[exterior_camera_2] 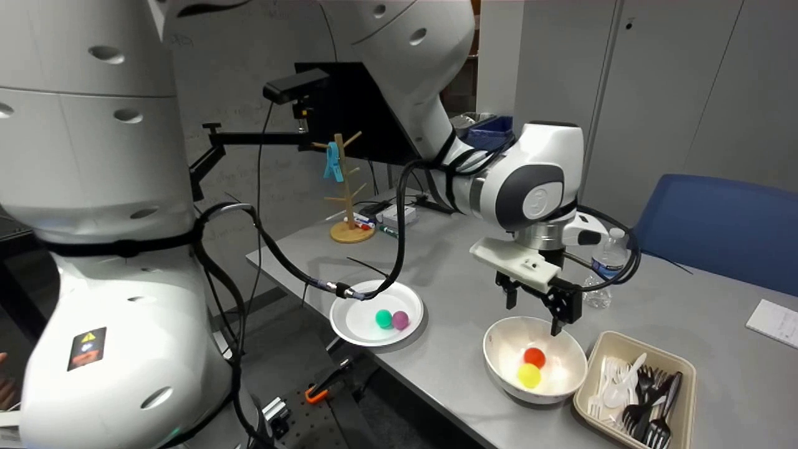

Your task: Transfer the balls from the bowl to the plate

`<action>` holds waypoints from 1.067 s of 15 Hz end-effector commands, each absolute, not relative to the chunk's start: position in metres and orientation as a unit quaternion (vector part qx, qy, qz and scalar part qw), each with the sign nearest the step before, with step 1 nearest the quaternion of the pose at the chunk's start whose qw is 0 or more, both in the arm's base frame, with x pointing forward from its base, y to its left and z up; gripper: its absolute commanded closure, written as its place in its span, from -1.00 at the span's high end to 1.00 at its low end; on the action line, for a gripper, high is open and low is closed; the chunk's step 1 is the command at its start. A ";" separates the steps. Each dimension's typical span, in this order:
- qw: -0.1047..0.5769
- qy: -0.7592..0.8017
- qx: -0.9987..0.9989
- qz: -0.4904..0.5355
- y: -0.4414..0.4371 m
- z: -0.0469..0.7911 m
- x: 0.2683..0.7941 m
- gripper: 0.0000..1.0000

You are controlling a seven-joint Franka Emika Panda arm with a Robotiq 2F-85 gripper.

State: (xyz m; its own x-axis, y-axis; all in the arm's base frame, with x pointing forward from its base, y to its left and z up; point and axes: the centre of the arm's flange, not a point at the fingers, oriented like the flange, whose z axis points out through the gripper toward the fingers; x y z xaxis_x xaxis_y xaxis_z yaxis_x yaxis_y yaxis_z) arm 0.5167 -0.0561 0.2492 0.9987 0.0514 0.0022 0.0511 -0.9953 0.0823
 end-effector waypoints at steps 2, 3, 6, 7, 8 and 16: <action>0.028 -0.023 0.999 0.007 -0.083 0.220 0.534 1.00; 0.023 -0.031 0.999 0.010 -0.087 0.214 0.535 1.00; 0.010 -0.054 0.998 0.014 -0.095 0.198 0.538 1.00; 0.007 -0.061 0.998 0.017 -0.097 0.193 0.539 1.00; 0.004 -0.068 0.998 0.020 -0.099 0.188 0.539 1.00; -0.003 -0.093 0.996 0.002 -0.104 0.156 0.530 1.00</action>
State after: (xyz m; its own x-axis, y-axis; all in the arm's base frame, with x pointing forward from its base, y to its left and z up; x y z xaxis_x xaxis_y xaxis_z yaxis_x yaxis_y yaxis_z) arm 0.5249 -0.1007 0.1654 0.9875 -0.1574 -0.0051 -0.1573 -0.9875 0.0134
